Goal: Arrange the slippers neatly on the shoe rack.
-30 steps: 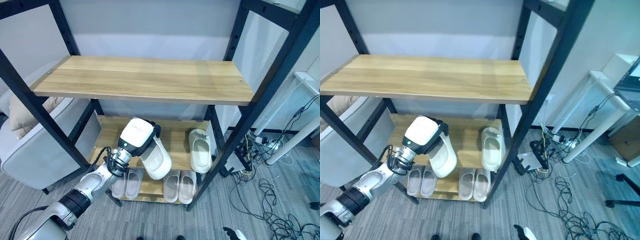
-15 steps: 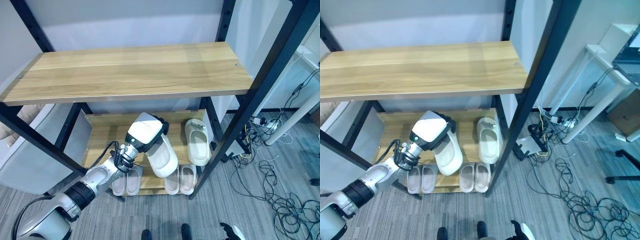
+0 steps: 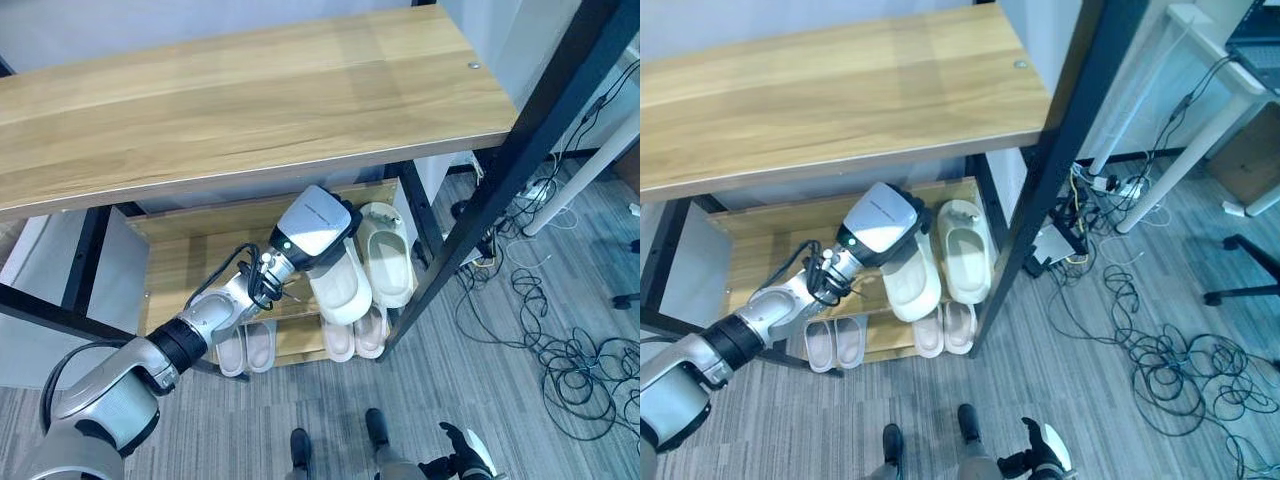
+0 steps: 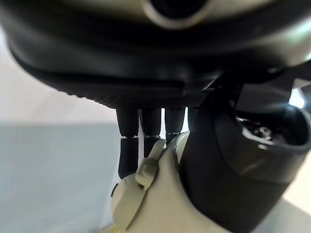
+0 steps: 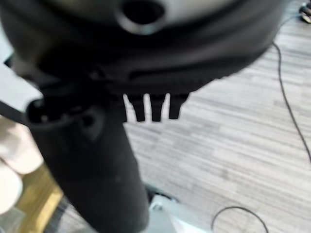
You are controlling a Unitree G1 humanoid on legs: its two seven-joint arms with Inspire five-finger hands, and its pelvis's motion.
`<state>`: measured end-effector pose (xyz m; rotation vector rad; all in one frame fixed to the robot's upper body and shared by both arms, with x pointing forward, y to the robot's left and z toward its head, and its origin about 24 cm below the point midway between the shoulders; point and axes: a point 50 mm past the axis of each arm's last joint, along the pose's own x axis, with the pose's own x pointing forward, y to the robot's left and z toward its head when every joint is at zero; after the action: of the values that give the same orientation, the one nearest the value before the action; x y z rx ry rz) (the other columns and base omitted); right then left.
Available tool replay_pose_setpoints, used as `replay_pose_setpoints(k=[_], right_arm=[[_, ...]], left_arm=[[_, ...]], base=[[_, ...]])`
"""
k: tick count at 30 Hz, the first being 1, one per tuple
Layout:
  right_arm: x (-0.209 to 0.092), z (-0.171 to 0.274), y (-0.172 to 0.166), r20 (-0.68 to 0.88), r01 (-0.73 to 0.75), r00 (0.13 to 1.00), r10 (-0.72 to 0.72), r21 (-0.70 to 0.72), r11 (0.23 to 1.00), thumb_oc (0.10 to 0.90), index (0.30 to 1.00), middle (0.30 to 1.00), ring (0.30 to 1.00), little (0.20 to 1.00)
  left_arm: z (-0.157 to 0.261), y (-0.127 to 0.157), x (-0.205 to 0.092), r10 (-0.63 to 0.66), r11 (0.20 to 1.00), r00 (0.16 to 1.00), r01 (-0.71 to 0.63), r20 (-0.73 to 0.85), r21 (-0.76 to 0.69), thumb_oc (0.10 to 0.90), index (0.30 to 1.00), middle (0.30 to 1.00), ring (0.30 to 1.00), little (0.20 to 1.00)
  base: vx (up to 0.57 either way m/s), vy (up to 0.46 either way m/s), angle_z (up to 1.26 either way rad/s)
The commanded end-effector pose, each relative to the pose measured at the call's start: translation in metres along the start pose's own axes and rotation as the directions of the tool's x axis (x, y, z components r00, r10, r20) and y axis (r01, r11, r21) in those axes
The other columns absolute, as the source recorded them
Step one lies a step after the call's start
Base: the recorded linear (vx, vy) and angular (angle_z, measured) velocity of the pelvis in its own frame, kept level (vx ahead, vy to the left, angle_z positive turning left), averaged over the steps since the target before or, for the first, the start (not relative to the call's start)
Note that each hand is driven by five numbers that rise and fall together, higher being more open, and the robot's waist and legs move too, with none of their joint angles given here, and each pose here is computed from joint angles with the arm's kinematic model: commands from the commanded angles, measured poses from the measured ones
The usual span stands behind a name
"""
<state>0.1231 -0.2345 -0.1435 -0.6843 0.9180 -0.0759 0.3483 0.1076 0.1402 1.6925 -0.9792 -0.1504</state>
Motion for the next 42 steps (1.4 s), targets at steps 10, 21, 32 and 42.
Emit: replay_pose_setpoints(k=[10,21,32,42], right_arm=[[0.011,0.024,-0.028,0.102,0.097,0.990,-0.101,0.040,0.994,0.800,0.900,0.900,0.900,0.900],[0.012,0.031,-0.030,0.124,0.090,0.988,-0.095,0.047,0.995,0.800,0.900,0.900,0.900,0.900],[0.010,0.029,-0.027,0.135,0.080,0.987,-0.084,0.035,0.996,0.800,0.900,0.900,0.900,0.900],[0.011,0.026,-0.028,0.108,0.075,0.991,-0.077,0.024,0.997,0.800,0.900,0.900,0.900,0.900]], left_arm=[[-0.042,0.085,0.061,0.314,0.925,0.949,-0.304,-0.009,0.227,0.400,0.300,0.300,0.300,0.300],[-0.029,0.090,0.069,0.328,0.920,0.944,-0.329,0.042,0.212,0.400,0.300,0.300,0.300,0.300],[-0.033,0.086,0.073,0.324,0.941,0.944,-0.314,-0.070,0.123,0.800,0.900,0.900,0.900,0.900],[-0.023,0.080,0.075,0.261,0.961,0.959,-0.269,-0.113,-0.069,0.800,0.900,0.900,0.900,0.900]], base=[[0.03,0.050,-0.03],[0.02,0.004,0.00],[0.00,0.000,0.01],[-0.01,-0.001,0.03]])
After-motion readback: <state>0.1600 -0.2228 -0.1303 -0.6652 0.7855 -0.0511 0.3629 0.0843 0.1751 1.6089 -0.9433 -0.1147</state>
